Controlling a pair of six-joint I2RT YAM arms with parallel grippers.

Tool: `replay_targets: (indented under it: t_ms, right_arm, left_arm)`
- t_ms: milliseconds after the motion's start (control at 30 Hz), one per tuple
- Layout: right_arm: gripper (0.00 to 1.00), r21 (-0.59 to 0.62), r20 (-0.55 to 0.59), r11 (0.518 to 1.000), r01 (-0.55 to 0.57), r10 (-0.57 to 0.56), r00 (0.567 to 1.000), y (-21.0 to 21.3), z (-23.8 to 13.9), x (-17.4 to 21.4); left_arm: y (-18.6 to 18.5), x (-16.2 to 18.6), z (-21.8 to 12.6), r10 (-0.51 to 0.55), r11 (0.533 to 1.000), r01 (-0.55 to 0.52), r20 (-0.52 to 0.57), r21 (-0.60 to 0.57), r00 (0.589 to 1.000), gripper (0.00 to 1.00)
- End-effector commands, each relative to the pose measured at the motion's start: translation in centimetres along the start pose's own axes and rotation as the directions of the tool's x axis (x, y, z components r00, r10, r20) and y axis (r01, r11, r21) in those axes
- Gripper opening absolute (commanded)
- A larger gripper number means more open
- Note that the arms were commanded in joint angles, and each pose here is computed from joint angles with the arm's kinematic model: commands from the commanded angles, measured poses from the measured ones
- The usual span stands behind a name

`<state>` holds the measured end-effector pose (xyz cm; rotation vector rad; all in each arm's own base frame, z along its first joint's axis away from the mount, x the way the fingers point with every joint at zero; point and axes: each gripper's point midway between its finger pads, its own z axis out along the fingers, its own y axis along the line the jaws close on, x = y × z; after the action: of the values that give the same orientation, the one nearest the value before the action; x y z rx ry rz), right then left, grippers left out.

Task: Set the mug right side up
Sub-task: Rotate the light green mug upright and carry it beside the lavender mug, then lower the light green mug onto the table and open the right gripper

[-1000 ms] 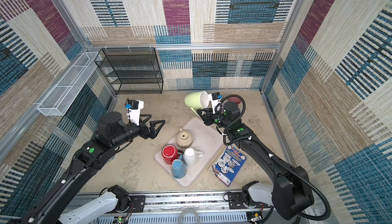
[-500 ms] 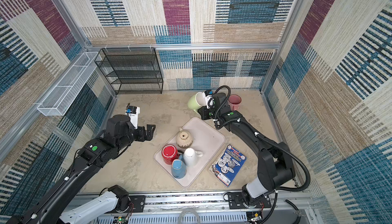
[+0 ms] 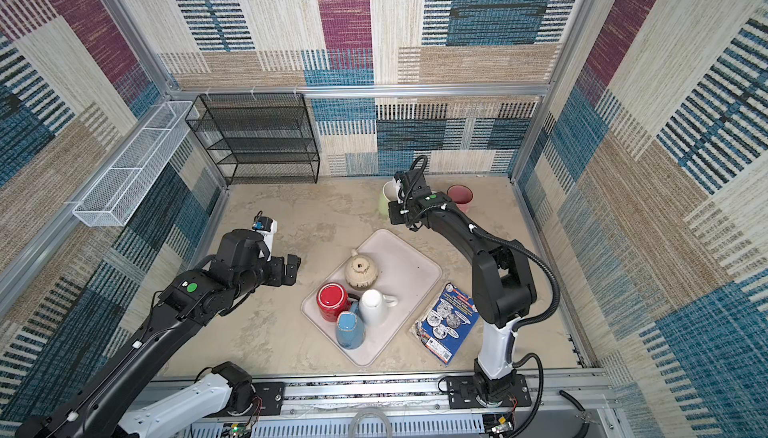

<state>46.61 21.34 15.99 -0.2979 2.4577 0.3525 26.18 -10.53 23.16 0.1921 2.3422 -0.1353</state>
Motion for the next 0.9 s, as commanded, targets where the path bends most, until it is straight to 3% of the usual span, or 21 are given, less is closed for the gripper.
replay_targets:
  t_ms: [0,133,500,867]
  right_arm:
    - [0.0,0.105,-0.009,0.994,0.033,-0.032,0.999,-1.7,0.6,-0.9]
    - [0.0,0.174,-0.035,0.984,0.043,-0.037,0.999,-2.8,1.9,-1.4]
    - [0.0,0.268,-0.135,0.96,0.085,-0.05,0.99,-4.8,5.2,-0.7]
    - [0.0,0.309,-0.174,0.949,0.068,-0.014,0.985,-7.4,6.5,0.5]
  left_arm:
    - [-0.2,1.2,0.4,0.026,1.0,-0.025,-0.059,0.011,0.998,1.0]
    - [1.0,1.3,0.6,0.018,0.998,-0.022,-0.055,-0.057,0.998,1.0]
    - [1.2,1.0,0.8,-0.038,0.997,0.035,-0.035,-0.069,0.999,1.0]
    - [-0.2,1.9,1.3,0.0,1.0,0.0,-0.128,0.001,0.992,1.0]
